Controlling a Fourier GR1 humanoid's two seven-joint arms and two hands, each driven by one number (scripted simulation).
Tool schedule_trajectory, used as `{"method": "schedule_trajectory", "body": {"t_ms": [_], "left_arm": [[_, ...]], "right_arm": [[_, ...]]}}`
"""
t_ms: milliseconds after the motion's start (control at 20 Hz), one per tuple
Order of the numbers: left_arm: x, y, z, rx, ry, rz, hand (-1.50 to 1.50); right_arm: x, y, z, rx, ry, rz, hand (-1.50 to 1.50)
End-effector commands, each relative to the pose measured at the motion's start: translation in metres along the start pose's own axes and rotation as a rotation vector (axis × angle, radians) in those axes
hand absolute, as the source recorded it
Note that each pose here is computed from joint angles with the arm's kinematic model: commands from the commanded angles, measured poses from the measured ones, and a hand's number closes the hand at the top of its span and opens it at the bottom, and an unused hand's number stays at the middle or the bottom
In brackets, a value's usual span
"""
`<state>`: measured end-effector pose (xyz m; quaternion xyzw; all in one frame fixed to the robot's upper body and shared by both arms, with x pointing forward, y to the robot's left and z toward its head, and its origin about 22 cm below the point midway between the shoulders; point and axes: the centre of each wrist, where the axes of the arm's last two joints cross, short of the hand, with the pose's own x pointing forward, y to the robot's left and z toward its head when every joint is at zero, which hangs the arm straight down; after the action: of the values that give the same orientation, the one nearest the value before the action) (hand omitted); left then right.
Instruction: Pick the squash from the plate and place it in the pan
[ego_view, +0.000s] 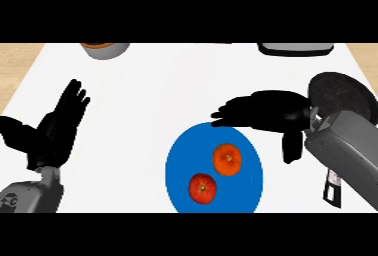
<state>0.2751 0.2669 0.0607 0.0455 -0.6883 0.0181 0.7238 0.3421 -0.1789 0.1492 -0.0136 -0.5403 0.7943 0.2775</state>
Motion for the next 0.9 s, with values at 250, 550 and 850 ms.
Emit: {"method": "schedule_trajectory", "body": {"t_ms": [250,550,850], "left_arm": [[-0.002,0.009,-0.002,0.020,0.009,0.004,0.00],[0.007,-0.006,-0.010,-0.009,-0.010,0.013,0.00],[-0.011,0.008,-0.007,0.013,-0.020,-0.008,0.00]], "right_arm": [[0.029,0.004,0.019,0.057,0.058,0.215,-1.50],[0.044,0.040,0.000,0.009,0.122,0.261,-1.50],[0.073,0.039,-0.008,-0.021,0.067,0.221,-1.50]]}}
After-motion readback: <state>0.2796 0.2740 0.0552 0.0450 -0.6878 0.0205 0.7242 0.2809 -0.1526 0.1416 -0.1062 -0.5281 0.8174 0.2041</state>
